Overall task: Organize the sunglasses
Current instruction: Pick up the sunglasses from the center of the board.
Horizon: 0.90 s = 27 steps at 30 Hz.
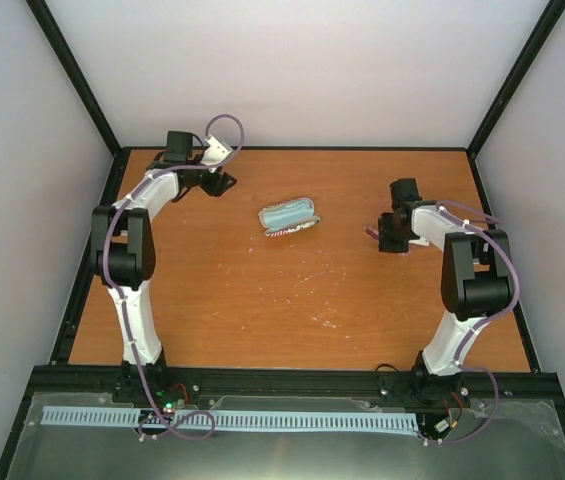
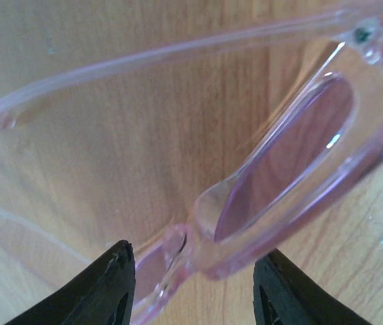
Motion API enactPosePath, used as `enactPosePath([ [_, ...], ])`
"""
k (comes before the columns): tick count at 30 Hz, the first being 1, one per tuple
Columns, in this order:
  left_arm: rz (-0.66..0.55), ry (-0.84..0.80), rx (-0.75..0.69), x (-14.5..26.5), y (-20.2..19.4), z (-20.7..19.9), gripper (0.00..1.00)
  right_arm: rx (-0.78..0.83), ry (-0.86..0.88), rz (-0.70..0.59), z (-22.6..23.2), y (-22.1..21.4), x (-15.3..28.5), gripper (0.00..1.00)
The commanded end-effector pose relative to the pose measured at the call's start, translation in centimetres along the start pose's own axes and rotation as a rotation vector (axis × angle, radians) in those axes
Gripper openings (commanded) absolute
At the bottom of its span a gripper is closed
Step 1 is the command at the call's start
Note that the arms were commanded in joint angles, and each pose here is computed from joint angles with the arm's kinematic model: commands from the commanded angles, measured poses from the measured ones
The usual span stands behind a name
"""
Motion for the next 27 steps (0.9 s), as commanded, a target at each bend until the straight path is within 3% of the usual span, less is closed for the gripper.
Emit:
enactPosePath([
  [1,-0.03,-0.009,-0.005,-0.2,1.1,0.7,0.63,-0.014,-0.048,-0.028,-0.7,0.6,-0.7,0.47],
  [4,-0.028,-0.013,-0.003,-0.4,1.1,0.8,0.63,-0.013,-0.059,-0.031,-0.9,1.0,-0.9,0.41],
  [11,-0.036,-0.02,-0.008,-0.8,1.6,1.0,0.63,0.025,-0.066,-0.029,-0.9,1.3,-0.9,0.06],
  [18,-0.06,-0.069,0.003,-0.4,2.6,0.2,0.63,0.178,-0.005,0.003,1.4,0.9,-0.1,0.03],
  [23,-0.137,-0.222,0.011,2.2,6.2,-2.4,0.6,0.507,0.175,0.06,7.3,-0.3,2.1,0.03],
  [27,-0.24,-0.43,0.01,6.1,10.4,-5.9,0.44,1.0,0.448,0.098,13.6,-4.0,6.0,0.03],
])
Point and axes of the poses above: each gripper's point midway between its finger pads, its own x axis back along the fingers, its own z axis along the line the jaws close on, y = z × x, the point moved 2 cm from there along x, back along the fingers, and after that the axes turned 14 degrees about x, right-handed, at the moved point
